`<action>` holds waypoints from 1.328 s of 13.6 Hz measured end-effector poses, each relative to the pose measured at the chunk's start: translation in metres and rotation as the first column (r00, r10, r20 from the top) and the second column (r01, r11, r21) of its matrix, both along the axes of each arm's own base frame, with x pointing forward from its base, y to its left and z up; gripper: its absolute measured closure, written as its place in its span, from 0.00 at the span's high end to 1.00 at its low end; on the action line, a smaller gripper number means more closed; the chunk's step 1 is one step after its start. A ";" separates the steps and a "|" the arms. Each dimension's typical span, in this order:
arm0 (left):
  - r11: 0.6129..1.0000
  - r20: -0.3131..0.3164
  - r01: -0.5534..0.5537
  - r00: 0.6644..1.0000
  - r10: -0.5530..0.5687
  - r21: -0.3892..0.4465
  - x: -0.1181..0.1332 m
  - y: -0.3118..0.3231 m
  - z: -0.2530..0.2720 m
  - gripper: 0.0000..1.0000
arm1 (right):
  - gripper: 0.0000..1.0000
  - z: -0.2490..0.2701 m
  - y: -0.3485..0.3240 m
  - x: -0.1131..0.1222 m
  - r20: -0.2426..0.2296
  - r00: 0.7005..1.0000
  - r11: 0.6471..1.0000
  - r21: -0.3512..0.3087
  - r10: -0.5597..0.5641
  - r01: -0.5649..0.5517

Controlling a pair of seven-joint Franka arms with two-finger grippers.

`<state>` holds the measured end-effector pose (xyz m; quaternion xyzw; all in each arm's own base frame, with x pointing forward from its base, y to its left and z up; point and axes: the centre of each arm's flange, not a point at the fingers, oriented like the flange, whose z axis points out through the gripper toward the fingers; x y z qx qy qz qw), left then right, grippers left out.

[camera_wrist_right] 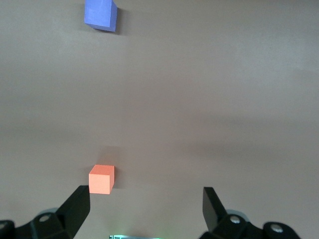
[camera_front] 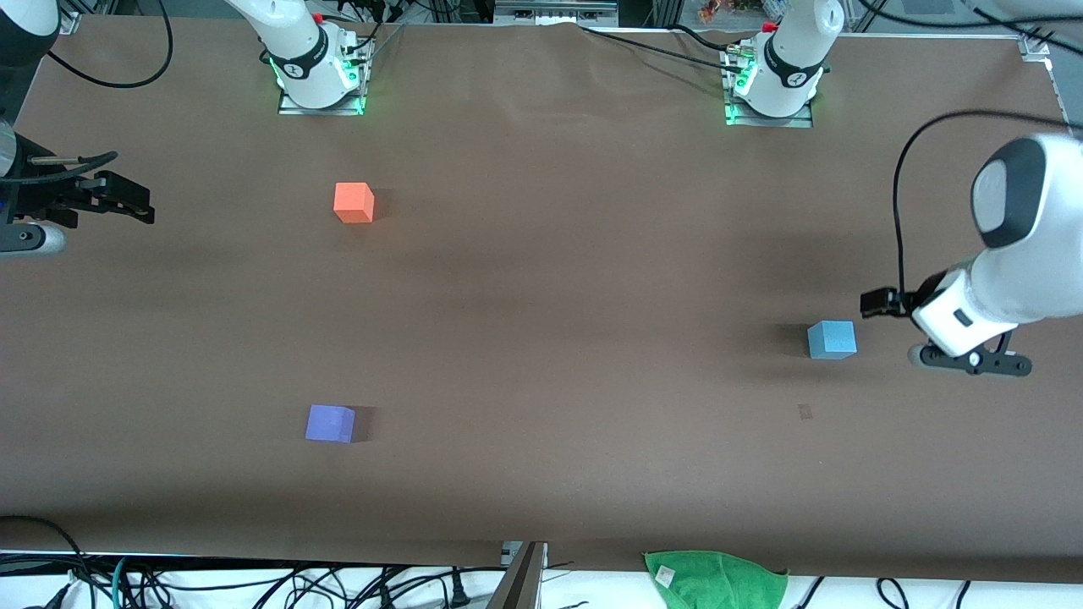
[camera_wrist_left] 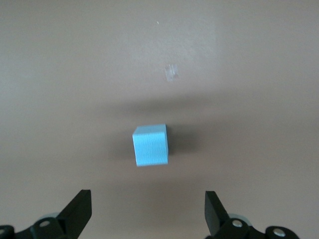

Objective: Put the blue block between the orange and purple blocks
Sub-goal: 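Lower the left gripper onto the light blue cube, then close the left gripper on the light blue cube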

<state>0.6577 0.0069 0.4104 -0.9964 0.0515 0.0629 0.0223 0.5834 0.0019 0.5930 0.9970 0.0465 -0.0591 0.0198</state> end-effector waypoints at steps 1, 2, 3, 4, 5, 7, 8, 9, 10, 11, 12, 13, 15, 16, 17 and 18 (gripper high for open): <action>1.000 0.003 0.002 1.000 -0.002 -0.001 -0.001 0.000 -0.020 1.00 | 1.00 0.000 0.000 0.000 0.000 1.000 1.000 0.000 0.000 0.000; 1.000 0.003 0.006 1.000 -0.006 -0.003 -0.004 -0.001 -0.038 1.00 | 1.00 0.000 0.000 0.000 0.001 1.000 1.000 0.000 0.000 0.000; 1.000 0.004 0.010 1.000 -0.010 -0.005 -0.009 -0.003 -0.055 1.00 | 1.00 0.000 0.000 0.000 0.001 1.000 1.000 0.000 0.000 0.000; 1.000 -0.001 0.012 1.000 -0.012 -0.006 -0.014 -0.003 -0.069 1.00 | 1.00 -0.001 0.000 0.001 0.001 1.000 1.000 0.000 0.000 0.000; 1.000 -0.011 0.013 1.000 -0.013 -0.007 -0.019 -0.003 -0.080 1.00 | 1.00 -0.001 0.000 0.001 0.002 1.000 1.000 0.000 0.000 0.000; 1.000 -0.023 0.019 1.000 -0.019 0.002 -0.026 -0.001 -0.102 1.00 | 1.00 -0.002 0.000 0.003 0.007 1.000 1.000 0.000 0.000 0.000; 1.000 -0.031 0.018 0.999 -0.018 0.006 -0.028 0.001 -0.111 1.00 | 1.00 -0.003 0.000 0.004 0.008 1.000 1.000 0.000 0.000 0.000; 1.000 -0.040 0.016 0.999 -0.016 0.006 -0.030 0.002 -0.121 0.99 | 1.00 -0.003 0.000 0.004 0.008 1.000 1.000 0.000 0.000 0.000; 1.000 -0.045 0.015 0.999 -0.015 0.005 -0.030 0.003 -0.131 0.99 | 1.00 -0.003 0.000 0.004 0.009 1.000 1.000 0.000 0.000 0.000; 1.000 -0.047 0.013 0.999 -0.013 0.004 -0.030 0.004 -0.140 0.99 | 1.00 -0.003 0.000 0.004 0.009 1.000 1.000 0.000 0.000 0.000; 1.000 -0.054 0.010 0.999 -0.009 0.004 -0.031 0.006 -0.150 1.00 | 1.00 -0.003 0.000 0.004 0.010 1.000 1.000 0.000 0.000 0.000; 1.000 -0.063 0.004 0.998 -0.003 0.003 -0.032 0.009 -0.158 1.00 | 1.00 -0.003 0.000 0.004 0.010 1.000 1.000 0.000 0.000 0.000; 1.000 -0.054 -0.003 0.999 0.003 0.001 -0.030 0.014 -0.172 1.00 | 1.00 -0.003 0.000 0.004 0.010 1.000 1.000 0.000 0.000 0.000; 1.000 -0.041 -0.004 0.999 0.004 0.000 -0.029 0.015 -0.178 1.00 | 1.00 -0.003 0.000 0.004 0.010 1.000 1.000 0.000 0.000 0.000; 1.000 -0.034 -0.005 0.999 0.005 -0.001 -0.028 0.016 -0.184 1.00 | 1.00 -0.003 0.000 0.004 0.010 1.000 1.000 0.000 0.001 -0.001; 1.000 -0.031 -0.007 0.999 0.007 -0.002 -0.028 0.017 -0.192 1.00 | 1.00 -0.003 0.000 0.004 0.010 1.000 1.000 0.000 0.001 -0.001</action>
